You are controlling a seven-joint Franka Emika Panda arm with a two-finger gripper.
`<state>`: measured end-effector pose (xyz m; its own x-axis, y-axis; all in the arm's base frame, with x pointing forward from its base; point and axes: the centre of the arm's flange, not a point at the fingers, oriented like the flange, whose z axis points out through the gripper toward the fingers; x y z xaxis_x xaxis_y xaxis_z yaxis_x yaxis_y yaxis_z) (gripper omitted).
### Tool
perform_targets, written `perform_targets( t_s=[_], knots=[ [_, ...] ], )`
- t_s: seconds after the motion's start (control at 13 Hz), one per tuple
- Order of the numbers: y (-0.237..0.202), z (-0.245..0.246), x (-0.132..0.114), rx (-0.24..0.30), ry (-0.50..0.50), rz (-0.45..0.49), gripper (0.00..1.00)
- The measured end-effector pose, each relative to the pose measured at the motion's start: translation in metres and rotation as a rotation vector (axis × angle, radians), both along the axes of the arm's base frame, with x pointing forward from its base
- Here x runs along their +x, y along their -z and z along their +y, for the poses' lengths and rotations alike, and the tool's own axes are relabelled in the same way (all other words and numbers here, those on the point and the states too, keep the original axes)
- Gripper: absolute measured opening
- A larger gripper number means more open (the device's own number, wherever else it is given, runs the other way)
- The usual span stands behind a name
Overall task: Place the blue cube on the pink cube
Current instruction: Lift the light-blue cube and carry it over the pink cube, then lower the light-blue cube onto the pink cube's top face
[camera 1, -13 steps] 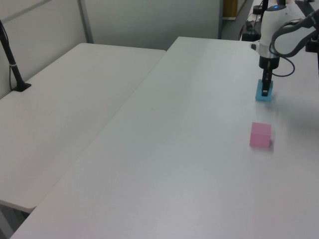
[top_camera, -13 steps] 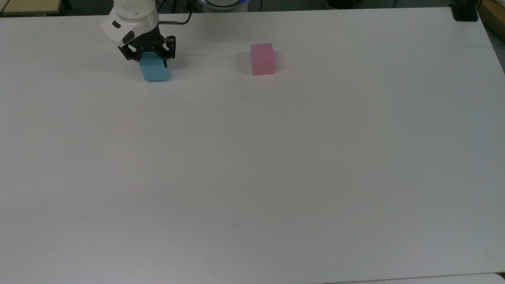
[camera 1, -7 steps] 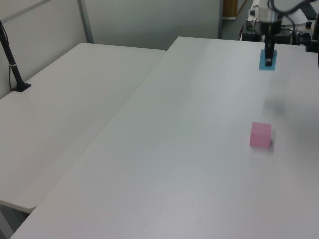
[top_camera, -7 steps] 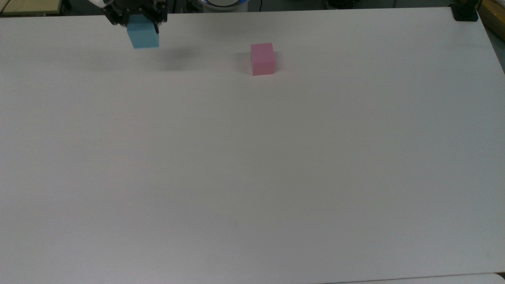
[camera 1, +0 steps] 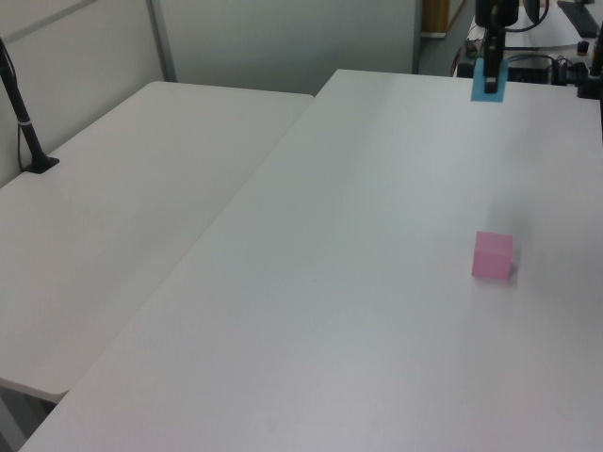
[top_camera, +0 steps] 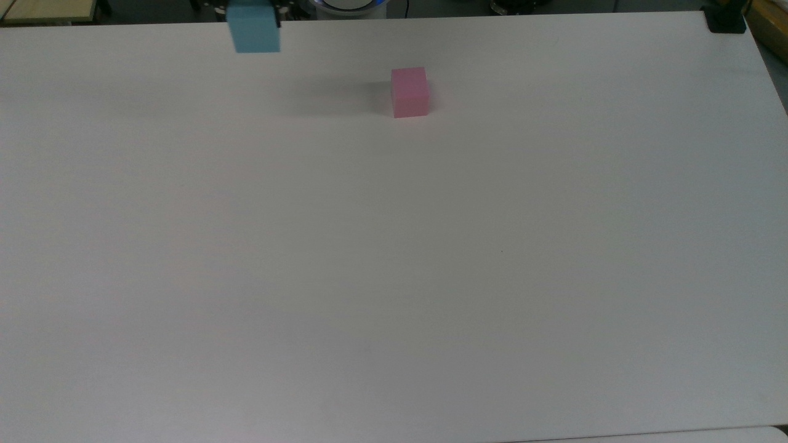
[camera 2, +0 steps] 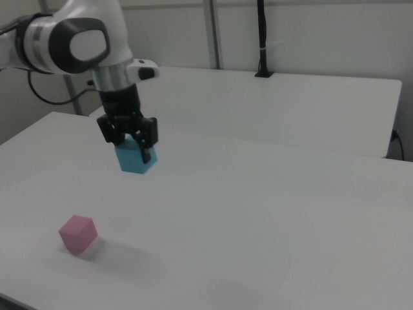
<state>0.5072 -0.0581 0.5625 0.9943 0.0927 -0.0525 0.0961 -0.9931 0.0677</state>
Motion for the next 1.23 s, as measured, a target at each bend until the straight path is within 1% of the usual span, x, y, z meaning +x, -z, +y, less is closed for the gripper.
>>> perform_targets(
  t_s=[0.31, 0.61, 0.77, 1.07, 1.23],
  knots=[
    [-0.02, 0.079, 0.007, 0.041, 0.026, -0.052, 0.6],
    [-0.018, 0.151, -0.001, 0.058, 0.0, -0.044, 0.6],
    [-0.011, 0.168, -0.014, 0.065, -0.03, -0.02, 0.6],
    [0.013, 0.189, -0.058, 0.065, -0.093, 0.037, 0.6],
    [0.034, 0.194, -0.068, 0.065, -0.102, 0.042, 0.6]
  ],
)
